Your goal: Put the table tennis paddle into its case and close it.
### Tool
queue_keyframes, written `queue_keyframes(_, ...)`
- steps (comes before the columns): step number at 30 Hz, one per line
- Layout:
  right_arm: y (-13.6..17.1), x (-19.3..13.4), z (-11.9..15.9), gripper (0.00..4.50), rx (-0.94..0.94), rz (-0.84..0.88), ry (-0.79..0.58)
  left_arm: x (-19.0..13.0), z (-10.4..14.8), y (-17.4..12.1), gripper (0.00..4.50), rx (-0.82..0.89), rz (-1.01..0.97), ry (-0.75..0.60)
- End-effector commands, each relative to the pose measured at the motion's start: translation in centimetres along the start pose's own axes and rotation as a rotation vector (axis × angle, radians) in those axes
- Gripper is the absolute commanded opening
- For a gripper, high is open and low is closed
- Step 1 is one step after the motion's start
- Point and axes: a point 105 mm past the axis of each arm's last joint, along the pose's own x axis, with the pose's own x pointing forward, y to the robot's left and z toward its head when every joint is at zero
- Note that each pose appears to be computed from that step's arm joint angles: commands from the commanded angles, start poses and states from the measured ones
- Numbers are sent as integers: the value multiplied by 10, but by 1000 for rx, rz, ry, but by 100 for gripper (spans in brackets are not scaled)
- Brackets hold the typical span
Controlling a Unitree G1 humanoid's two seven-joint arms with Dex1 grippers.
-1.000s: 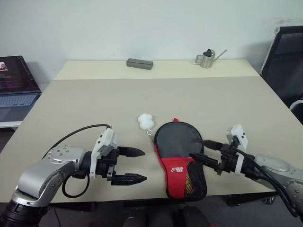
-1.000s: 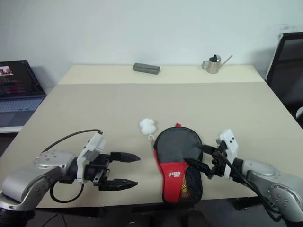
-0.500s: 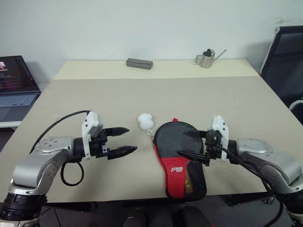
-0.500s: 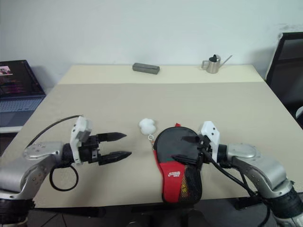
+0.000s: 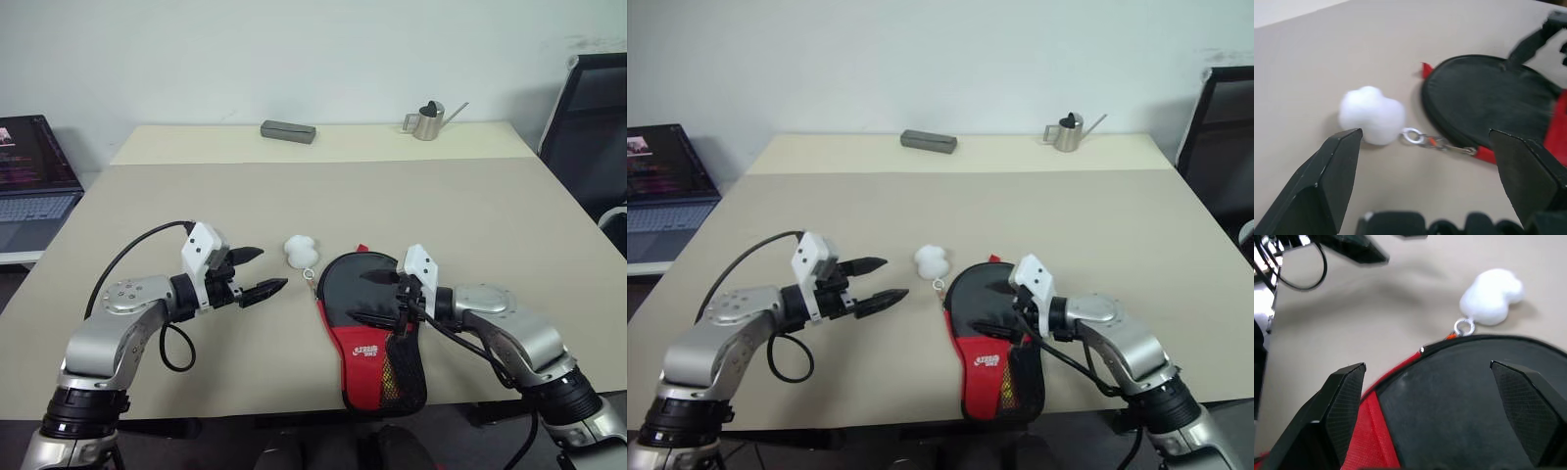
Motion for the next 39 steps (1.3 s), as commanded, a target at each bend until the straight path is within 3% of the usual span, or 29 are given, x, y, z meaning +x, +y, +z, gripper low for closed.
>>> queue_keyframes(1,-11,5,6,446,-83,-31,-11,6,10,9,450,46,52,-27)
queue_keyframes(11,-2,9,-23,446,-91,40,123,20,2,18,450,40,100,-2)
queue_keyframes(20,-5,22,-33,446,-54,19,134,29,-1,23,450,64,106,4)
queue_keyframes(24,-9,24,-40,446,-61,9,161,47,-4,23,450,74,96,18)
queue_keyframes(39,-10,29,-38,446,-48,-9,152,90,-24,32,450,50,99,95)
